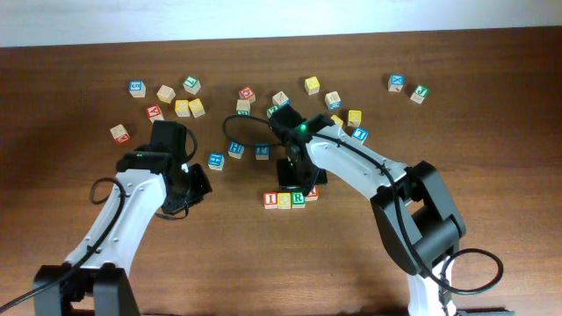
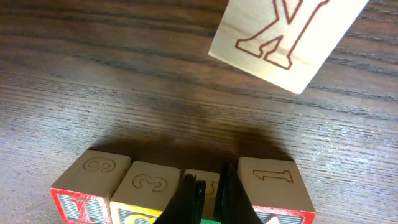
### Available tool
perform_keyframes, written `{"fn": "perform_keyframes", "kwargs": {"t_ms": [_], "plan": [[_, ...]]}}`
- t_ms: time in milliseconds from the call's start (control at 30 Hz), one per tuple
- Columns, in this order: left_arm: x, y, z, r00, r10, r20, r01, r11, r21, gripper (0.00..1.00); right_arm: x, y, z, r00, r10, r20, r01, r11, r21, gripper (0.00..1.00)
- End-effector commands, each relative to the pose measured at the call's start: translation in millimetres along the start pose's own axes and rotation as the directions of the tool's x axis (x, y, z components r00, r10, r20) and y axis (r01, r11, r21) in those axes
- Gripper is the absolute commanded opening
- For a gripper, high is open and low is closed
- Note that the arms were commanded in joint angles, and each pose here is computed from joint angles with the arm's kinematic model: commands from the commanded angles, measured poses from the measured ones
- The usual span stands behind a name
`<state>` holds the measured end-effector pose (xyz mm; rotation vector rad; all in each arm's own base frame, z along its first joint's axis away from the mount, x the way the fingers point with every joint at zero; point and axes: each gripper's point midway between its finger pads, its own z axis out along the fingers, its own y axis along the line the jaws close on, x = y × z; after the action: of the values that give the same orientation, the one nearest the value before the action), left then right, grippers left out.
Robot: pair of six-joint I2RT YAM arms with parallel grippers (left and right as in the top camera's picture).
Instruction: Spell out ICRA
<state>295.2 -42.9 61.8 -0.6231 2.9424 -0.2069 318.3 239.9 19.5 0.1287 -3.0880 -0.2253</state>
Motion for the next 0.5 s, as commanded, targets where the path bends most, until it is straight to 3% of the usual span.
{"fn": "perform_keyframes", "kwargs": {"t_ms": [0,167,467], "plan": [[3,3,4,1.0,0.016,-0.011,-0.016,1.0,-0.01,0.0,-4,-4,1,1.0,0.015,0.014,-0.015,1.0,0.011,0.04],[3,3,4,1.0,0.016,-0.011,-0.016,1.0,-0.011,0.0,-29,-39,-15,0.994,0.107,0.038,-0.107,0.994,0.005,0.05],[3,3,4,1.0,0.016,-0.012,-0.016,1.0,-0.011,0.0,-32,-40,-15,0.996,0.082,0.038,-0.081,0.997,-0.015,0.05]]}}
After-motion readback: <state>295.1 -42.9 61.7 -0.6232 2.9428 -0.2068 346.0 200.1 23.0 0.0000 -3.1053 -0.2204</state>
